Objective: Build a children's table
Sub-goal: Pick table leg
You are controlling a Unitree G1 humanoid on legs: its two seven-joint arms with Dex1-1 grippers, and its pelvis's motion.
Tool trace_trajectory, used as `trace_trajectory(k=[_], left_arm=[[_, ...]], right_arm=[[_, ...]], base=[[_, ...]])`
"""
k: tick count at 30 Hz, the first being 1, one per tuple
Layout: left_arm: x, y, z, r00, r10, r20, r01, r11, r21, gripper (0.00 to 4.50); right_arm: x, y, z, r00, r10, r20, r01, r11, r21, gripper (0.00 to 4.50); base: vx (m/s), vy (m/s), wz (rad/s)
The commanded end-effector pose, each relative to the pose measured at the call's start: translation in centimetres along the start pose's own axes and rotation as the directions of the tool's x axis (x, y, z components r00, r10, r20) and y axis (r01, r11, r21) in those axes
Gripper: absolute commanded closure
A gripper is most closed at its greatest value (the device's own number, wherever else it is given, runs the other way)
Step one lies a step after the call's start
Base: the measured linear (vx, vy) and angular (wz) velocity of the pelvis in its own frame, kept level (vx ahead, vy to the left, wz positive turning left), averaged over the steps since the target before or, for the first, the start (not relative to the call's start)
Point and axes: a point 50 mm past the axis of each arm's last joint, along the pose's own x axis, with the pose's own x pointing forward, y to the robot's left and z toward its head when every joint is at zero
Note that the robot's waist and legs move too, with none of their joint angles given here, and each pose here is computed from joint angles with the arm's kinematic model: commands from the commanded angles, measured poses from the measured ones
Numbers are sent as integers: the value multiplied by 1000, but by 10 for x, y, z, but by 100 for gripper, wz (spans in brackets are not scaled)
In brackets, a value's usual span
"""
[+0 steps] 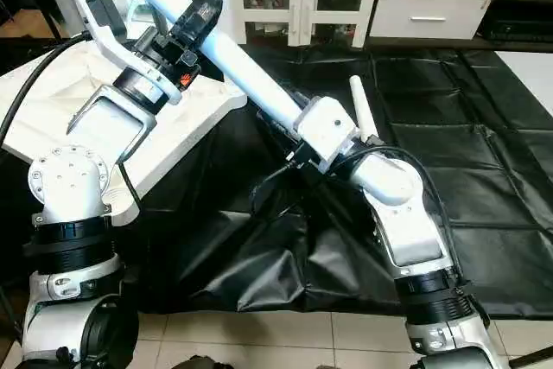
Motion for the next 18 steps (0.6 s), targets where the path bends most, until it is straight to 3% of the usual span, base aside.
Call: trace_trajectory(k=[1, 7, 9, 10, 11, 12, 13, 18], left_arm=[[-1, 3, 5, 999, 28, 21, -29, 1000, 3, 285], [-1, 3, 5, 999, 28, 21, -29, 1000, 3, 285], [0, 3, 5, 999, 28, 25, -28, 1000, 3, 285], [0, -23, 5, 992, -85, 98, 47, 939, 339, 285], [0, -25, 5, 990, -96, 101, 53, 931, 361, 285], [-2, -35, 5, 982, -146, 120, 76, 886, 458, 285], [-3, -37, 6, 979, -161, 126, 79, 866, 494, 286], [-4, -31, 14, 980, -133, 148, 45, 874, 483, 286]], right_arm=[[-1, -2, 7, 999, -5, 43, 7, 1000, -30, 272], [-1, -2, 7, 999, -5, 43, 7, 1000, -30, 272], [-1, -2, 7, 999, -7, 40, 8, 999, -33, 216], [21, -1, -3, 988, -128, -83, 120, 988, -92, 202], [22, -1, -4, 987, -136, -90, 128, 987, -98, 202], [29, 0, -6, 977, -174, -119, 159, 979, -127, 200], [32, 0, -7, 975, -185, -127, 168, 977, -134, 190], [28, -4, -9, 975, -184, -128, 168, 978, -126, 153]], base=[[0, 0, 0], [0, 0, 0], [0, 0, 0], [0, 0, 0], [0, 0, 0], [0, 0, 0], [0, 0, 0], [0, 0, 0]])
